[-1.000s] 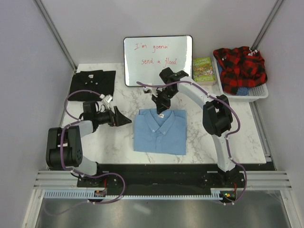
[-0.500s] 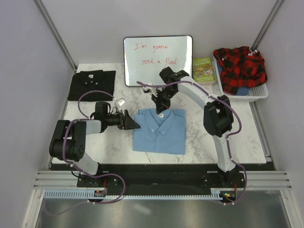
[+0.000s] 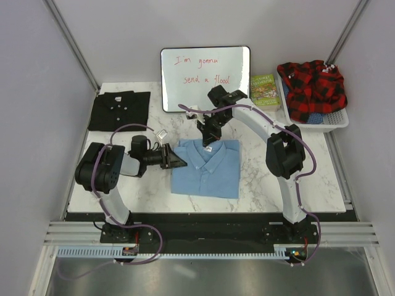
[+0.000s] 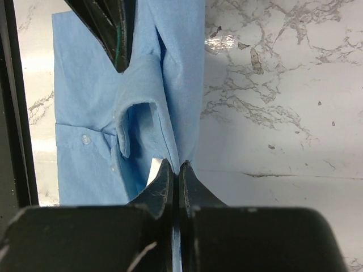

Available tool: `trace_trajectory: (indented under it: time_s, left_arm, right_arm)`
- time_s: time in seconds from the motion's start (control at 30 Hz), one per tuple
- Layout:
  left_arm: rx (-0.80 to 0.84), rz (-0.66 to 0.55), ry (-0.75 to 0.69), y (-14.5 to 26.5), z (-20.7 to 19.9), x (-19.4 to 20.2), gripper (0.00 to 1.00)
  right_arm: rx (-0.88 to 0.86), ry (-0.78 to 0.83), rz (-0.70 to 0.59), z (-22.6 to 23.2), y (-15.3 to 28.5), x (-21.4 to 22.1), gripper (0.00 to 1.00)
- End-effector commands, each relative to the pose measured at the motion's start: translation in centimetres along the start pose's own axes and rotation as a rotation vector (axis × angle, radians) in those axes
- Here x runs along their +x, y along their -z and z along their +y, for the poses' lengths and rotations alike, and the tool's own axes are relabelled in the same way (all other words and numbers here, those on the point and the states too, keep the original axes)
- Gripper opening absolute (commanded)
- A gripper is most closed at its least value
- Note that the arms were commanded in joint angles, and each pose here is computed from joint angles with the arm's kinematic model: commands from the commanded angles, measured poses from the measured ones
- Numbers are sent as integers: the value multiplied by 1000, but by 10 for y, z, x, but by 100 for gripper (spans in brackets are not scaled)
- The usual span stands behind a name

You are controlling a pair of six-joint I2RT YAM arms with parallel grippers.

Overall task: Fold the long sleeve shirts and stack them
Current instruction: Neatly place the folded shirt to the corner

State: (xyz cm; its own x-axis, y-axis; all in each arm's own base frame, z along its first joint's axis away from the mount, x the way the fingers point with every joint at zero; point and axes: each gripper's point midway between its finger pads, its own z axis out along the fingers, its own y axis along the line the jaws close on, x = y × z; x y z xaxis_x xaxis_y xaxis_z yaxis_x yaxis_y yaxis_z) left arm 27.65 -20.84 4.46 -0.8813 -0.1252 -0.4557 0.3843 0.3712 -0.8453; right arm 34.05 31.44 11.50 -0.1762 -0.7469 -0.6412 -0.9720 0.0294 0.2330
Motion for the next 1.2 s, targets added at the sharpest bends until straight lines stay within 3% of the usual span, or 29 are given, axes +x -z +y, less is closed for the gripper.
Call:
trace_trajectory:
  time_s: [0.0, 0.03, 0.07, 0.13, 0.17, 0.33, 0.43, 0.5, 0.57, 0.6, 0.67, 0.73, 0.97, 1.17]
  left_arm:
    - [89, -60, -54, -3, -26, -30, 31]
    - [89, -49, -47, -1, -29, -31, 21]
    - [61, -14, -17, 0, -25, -24, 19]
    - [54, -8, -60, 5, -40, -34, 11]
    - [40, -10, -102, 9, -42, -37, 2]
    - [-135, 58, -40, 40, -47, -45, 2]
    - [-211, 97, 6, 63, -43, -47, 2]
    - [-271, 105, -11, 78, -35, -51, 2]
    - [-346, 129, -7, 97, -23, -48, 2]
    - [-371, 136, -8, 102, -19, -47, 2]
    - [-451, 161, -29, 117, -6, -51, 2]
    - [-521, 190, -41, 129, 6, -53, 2]
    - [-713, 117, -167, 181, 16, -123, 2]
    - [-807, 65, -192, 213, 21, -169, 2]
  right_arm:
    - [-18, 61, -80, 9, 10, -28, 0]
    - [-17, 57, -81, 8, 10, -28, 0]
    - [-18, 57, -85, 8, 10, -29, 0]
    - [-8, 55, -90, 4, 8, -32, 0]
    - [11, 59, -104, -1, 9, -36, 0]
    - [60, 23, -142, -11, 4, -51, 4]
    - [111, 6, -148, -18, -3, -62, 27]
    - [146, 4, -151, -23, -8, -69, 51]
    - [181, -15, -155, -29, -8, -73, 63]
    - [192, -30, -154, -32, -9, -73, 82]
    - [232, -45, -145, -39, -6, -72, 96]
    - [279, -51, -138, -44, 0, -71, 98]
    - [340, -95, -139, -44, 29, -57, 98]
    - [370, -125, -142, -47, 50, -45, 98]
